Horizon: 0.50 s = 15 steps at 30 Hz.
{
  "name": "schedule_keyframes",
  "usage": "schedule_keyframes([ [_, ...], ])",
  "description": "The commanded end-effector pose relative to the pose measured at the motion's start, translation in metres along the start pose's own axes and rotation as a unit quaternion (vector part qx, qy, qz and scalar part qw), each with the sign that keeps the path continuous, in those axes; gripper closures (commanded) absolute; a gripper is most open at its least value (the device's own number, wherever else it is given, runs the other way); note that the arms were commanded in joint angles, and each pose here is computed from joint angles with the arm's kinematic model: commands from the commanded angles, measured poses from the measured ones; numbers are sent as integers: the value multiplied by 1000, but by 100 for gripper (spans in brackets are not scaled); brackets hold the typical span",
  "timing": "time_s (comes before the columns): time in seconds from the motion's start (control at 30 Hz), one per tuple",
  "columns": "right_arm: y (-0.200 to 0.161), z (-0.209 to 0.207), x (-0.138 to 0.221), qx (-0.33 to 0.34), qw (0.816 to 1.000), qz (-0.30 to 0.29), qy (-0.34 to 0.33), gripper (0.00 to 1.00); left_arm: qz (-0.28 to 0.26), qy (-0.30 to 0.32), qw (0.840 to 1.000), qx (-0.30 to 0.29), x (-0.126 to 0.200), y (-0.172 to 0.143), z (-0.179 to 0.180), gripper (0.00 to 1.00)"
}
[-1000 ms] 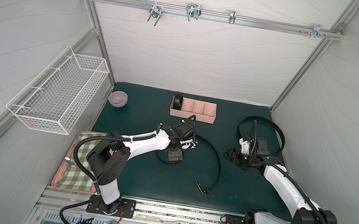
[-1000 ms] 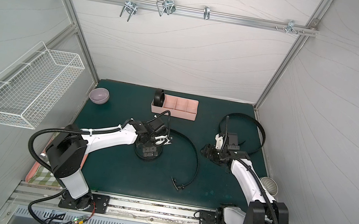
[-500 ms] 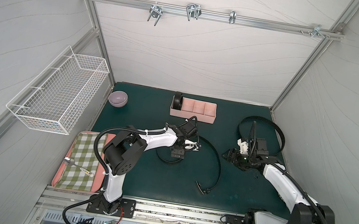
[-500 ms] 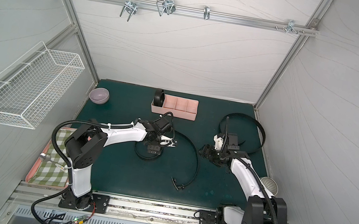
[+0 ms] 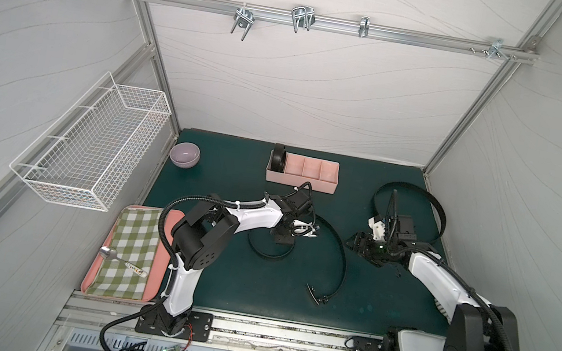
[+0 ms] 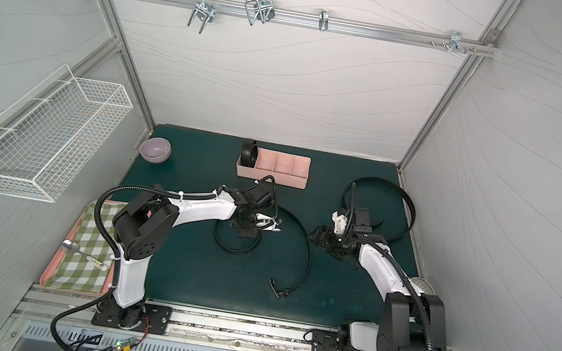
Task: Place the belts into the storage roll
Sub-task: Roll the belt at the center of the board.
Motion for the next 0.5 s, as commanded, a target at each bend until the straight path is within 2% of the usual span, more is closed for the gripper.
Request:
schedule_keyframes([
  [0.0, 8, 13, -7, 25, 1000, 0, -7, 19, 17, -17, 999, 28, -7, -11, -11, 93],
  [0.13, 15, 24, -26, 52, 998, 17, -33, 20, 5, -2, 998, 62, 3, -14, -12, 93],
  [0.2, 19, 25, -32, 54, 998, 22, -36, 20, -8, 18, 998, 66, 9, -11, -7, 87],
  [0.27, 21, 25, -33, 53, 998, 24, -40, 20, -15, 34, 998, 59, 18, -8, -2, 69],
  [0.33, 21, 23, -31, 55, 997, 22, -45, 19, -32, 47, 997, 43, 29, -6, 0, 42],
  [0.4, 20, 21, -29, 50, 998, 20, -41, 19, -46, 57, 997, 27, 37, -6, 1, 25],
  [0.47, 19, 19, -27, 44, 998, 19, -37, 19, -56, 58, 997, 10, 40, -6, 2, 19],
])
Point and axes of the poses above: each gripper's point midway between its finger pads, its own x axis back along the fingers, its own z axis along the line the jaws close on, y = z × x, the point moved 6 cm from there along x, back along the fingers, and after that the axes turned 1 degree about x, right-handed, at the moved point
